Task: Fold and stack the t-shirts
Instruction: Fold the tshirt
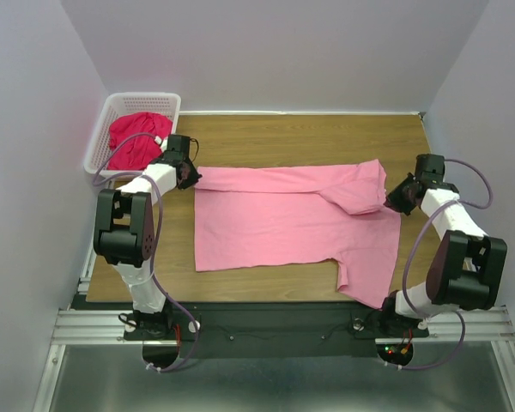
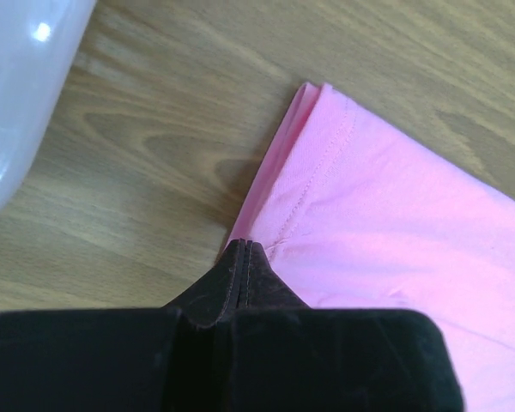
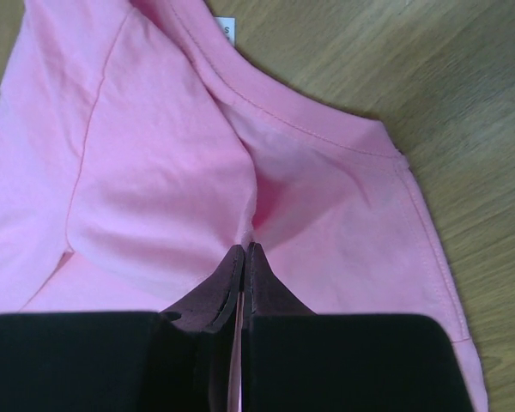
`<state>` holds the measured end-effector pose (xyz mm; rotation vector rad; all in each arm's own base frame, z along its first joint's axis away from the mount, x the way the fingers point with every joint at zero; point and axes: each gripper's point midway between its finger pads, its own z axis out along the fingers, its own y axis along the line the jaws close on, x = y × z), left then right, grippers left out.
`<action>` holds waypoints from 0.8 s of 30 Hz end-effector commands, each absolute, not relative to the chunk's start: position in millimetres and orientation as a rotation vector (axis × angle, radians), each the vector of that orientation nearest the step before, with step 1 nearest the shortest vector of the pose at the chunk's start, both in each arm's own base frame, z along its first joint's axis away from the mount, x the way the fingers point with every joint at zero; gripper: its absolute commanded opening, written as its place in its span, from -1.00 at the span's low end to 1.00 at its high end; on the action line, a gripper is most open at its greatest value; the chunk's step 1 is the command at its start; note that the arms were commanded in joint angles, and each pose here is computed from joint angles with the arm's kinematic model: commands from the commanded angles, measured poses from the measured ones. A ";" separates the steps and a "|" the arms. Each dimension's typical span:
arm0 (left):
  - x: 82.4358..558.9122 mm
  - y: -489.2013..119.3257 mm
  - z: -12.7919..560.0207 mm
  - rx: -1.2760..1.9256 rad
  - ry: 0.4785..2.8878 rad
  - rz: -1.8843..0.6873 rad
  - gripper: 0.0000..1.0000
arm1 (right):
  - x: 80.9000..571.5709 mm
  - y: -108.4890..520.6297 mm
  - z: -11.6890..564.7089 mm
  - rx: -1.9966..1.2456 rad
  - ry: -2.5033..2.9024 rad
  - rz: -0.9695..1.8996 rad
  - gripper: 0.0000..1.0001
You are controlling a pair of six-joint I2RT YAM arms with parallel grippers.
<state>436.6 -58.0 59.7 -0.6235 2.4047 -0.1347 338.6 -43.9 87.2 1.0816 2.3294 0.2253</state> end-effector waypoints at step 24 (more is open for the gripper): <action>417.0 -54.3 48.0 -0.689 2.382 -0.149 -1.00 | 335.3 -63.8 73.5 1.056 2.344 0.079 -0.99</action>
